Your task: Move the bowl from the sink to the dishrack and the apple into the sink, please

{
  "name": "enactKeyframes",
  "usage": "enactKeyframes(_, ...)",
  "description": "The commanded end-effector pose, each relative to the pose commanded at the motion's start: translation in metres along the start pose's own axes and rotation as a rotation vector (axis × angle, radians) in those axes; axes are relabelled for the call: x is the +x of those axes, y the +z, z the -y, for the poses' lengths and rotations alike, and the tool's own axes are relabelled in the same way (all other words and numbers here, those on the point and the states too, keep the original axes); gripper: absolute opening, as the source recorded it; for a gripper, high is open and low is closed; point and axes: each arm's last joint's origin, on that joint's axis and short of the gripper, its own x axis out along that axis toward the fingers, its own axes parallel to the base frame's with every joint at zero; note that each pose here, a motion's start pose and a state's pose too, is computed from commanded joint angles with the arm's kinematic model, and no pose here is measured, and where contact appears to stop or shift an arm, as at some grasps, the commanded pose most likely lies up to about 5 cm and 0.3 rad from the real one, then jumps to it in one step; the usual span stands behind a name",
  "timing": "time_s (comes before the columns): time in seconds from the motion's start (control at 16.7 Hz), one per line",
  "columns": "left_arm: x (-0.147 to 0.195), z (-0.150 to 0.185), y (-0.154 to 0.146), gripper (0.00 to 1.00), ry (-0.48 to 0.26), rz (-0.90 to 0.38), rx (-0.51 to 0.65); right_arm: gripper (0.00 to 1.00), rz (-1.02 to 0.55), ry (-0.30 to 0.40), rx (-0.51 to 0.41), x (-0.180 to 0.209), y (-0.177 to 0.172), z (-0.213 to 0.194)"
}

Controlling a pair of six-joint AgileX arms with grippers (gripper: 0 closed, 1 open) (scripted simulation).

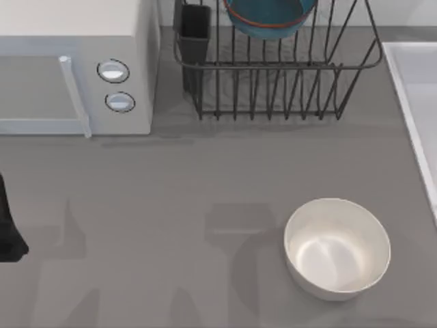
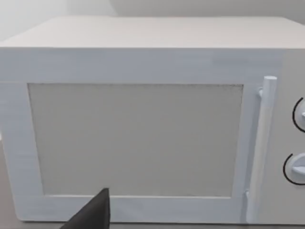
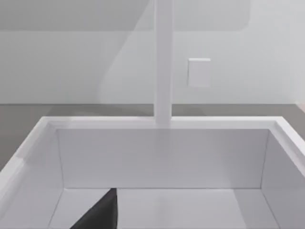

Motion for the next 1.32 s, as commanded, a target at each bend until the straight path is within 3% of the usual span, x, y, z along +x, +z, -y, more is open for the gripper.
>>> enactKeyframes(0.48,0.000,0.000,0.000,1.00,0.000,0.000,0.000,1.00,-0.014,-0.013,0.007,-0.001,0.011,-0.004)
enactKeyframes(0.9,0.000,0.000,0.000,1.00,0.000,0.000,0.000,1.00,0.018,-0.002,-0.018,-0.008,0.079,-0.036)
enactKeyframes(1.32,0.000,0.000,0.000,1.00,0.000,0.000,0.000,1.00,0.021,0.006,-0.017,-0.063,0.134,-0.089)
